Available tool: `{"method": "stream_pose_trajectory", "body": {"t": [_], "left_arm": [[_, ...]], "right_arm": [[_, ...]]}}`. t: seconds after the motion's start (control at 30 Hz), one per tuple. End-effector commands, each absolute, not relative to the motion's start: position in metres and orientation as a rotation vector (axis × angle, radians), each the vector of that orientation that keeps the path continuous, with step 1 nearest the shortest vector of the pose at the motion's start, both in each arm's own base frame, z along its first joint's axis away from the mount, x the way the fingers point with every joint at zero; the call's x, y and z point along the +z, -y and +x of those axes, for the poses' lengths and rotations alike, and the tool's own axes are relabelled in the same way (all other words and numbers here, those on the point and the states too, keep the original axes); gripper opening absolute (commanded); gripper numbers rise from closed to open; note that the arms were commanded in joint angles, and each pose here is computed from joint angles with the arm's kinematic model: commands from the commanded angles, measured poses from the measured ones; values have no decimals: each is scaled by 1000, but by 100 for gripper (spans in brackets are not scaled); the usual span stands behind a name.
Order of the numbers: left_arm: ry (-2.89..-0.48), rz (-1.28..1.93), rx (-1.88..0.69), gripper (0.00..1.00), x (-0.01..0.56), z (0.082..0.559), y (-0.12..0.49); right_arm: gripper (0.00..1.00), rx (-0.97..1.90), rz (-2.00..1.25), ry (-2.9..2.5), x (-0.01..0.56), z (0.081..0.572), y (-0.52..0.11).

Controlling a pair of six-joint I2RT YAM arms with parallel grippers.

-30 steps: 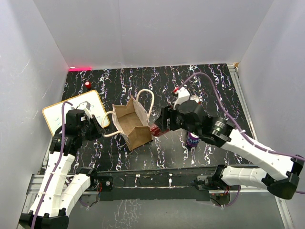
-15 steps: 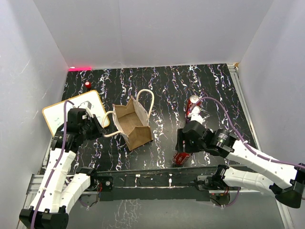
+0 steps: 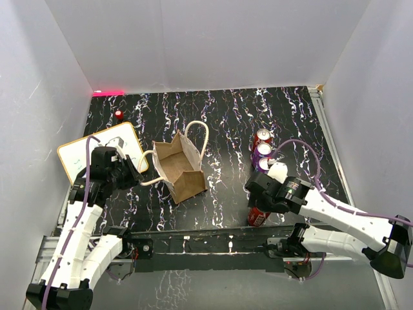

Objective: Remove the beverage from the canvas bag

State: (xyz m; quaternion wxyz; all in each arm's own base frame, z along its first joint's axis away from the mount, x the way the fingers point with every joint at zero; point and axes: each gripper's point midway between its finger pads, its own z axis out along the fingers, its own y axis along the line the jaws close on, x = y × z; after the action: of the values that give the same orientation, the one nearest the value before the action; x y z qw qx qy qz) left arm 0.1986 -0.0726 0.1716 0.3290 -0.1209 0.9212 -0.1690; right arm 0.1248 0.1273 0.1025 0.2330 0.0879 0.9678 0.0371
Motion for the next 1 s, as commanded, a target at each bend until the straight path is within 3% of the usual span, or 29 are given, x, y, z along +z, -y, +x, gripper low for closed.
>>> {"method": "stream_pose_trajectory", "body": {"t": [0.0, 0.3, 0.57, 0.9, 0.97], "left_arm": [[-2401, -317, -439, 0, 172, 196, 71], [-2388, -318, -438, 0, 175, 196, 70], [-2391, -319, -437, 0, 174, 196, 70], [-2381, -312, -443, 0, 177, 196, 71], [-2380, -305, -448, 8, 178, 196, 71]], "right_arm": [[7, 62, 453, -2414, 126, 160, -111], [8, 67, 444, -2354, 121, 175, -118], [19, -114, 436, -2414, 95, 173, -113], [54, -130, 447, -2414, 86, 174, -113], [66, -104, 456, -2403, 89, 175, -113]]}}
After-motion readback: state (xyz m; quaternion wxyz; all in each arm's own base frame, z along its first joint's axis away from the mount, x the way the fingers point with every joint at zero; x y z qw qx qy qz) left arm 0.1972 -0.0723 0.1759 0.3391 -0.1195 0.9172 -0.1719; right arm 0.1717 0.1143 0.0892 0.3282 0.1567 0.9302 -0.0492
